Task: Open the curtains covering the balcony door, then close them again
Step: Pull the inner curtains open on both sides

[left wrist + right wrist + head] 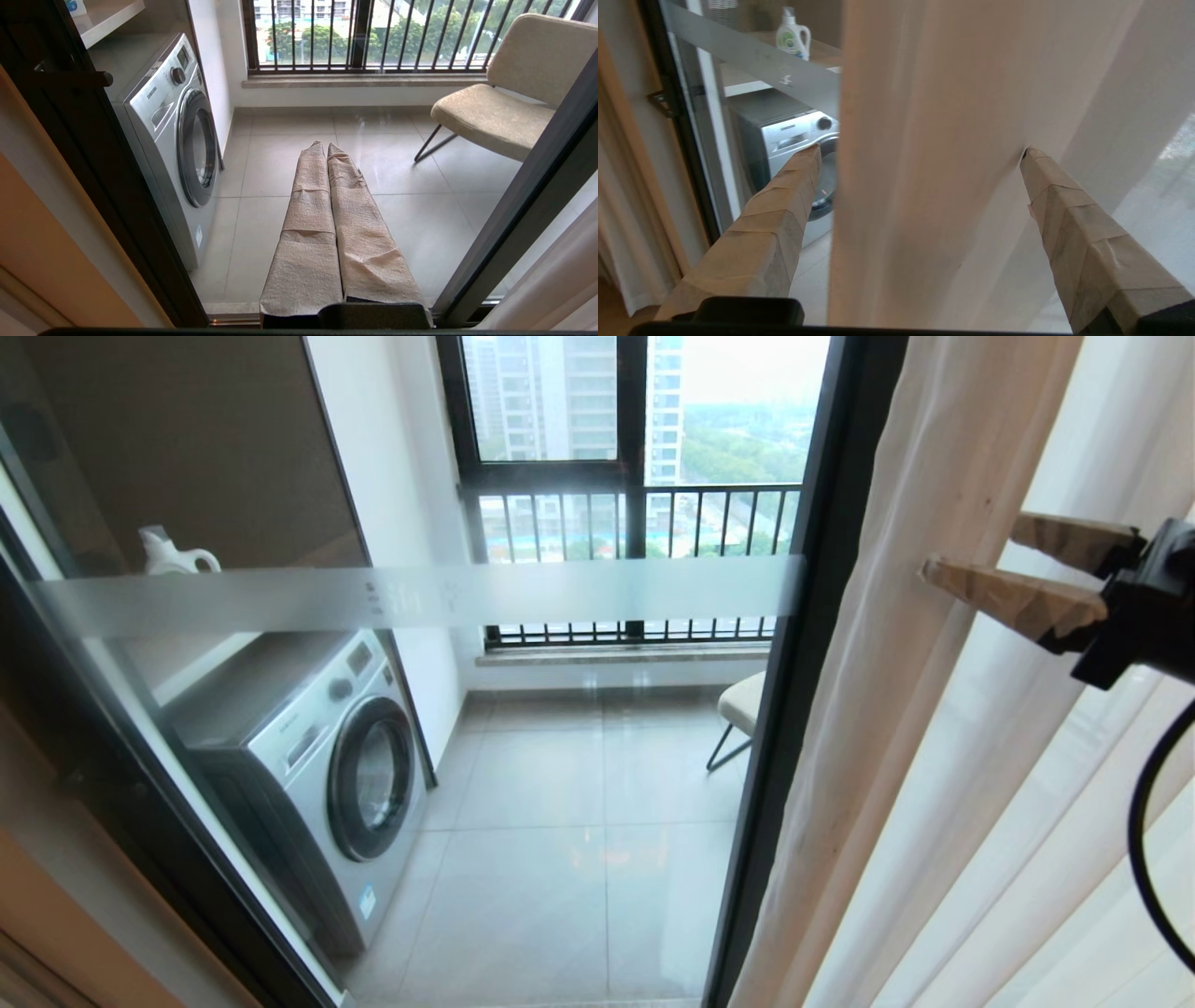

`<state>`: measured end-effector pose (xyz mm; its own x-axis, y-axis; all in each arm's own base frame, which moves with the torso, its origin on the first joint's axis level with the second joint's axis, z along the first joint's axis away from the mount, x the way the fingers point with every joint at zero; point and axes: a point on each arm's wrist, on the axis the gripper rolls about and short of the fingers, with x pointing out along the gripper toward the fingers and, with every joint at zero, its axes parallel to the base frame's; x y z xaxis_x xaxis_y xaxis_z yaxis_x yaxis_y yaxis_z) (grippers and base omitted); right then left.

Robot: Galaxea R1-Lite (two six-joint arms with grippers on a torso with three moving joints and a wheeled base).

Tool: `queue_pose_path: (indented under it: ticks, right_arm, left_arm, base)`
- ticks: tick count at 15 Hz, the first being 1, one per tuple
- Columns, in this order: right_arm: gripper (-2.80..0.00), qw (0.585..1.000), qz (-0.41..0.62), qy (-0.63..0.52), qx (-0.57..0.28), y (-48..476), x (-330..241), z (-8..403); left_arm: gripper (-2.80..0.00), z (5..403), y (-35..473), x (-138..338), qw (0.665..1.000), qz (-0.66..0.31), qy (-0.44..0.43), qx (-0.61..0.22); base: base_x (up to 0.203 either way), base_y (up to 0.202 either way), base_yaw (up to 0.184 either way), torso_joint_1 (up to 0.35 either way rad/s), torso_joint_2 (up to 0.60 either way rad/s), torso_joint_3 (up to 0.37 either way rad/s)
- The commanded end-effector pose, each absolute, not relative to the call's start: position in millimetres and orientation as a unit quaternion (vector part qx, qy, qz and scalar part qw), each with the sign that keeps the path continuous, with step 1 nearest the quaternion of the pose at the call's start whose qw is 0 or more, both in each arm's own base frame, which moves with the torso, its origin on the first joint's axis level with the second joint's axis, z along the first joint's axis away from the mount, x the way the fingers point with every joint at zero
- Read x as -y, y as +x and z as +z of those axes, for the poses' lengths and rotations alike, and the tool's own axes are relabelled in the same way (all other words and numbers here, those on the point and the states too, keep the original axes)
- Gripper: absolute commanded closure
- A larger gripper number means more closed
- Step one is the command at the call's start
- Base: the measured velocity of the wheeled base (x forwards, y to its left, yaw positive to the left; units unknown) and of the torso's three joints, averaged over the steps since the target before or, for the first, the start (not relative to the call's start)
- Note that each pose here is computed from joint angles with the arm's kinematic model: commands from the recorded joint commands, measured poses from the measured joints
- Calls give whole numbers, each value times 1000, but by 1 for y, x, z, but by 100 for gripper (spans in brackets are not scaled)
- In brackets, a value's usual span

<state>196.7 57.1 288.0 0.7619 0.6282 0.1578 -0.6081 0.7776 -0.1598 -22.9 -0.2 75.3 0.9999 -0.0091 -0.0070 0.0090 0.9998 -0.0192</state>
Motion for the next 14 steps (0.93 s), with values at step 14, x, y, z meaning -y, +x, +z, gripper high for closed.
queue_pose_path:
  ticks: [14]
  right_arm:
    - [-280, 973, 198, 8, 120, 277, -100, 292]
  left_arm:
    - [0, 76, -23, 0, 1000, -5, -10, -2]
  base:
    - [0, 0, 0, 0, 0, 0]
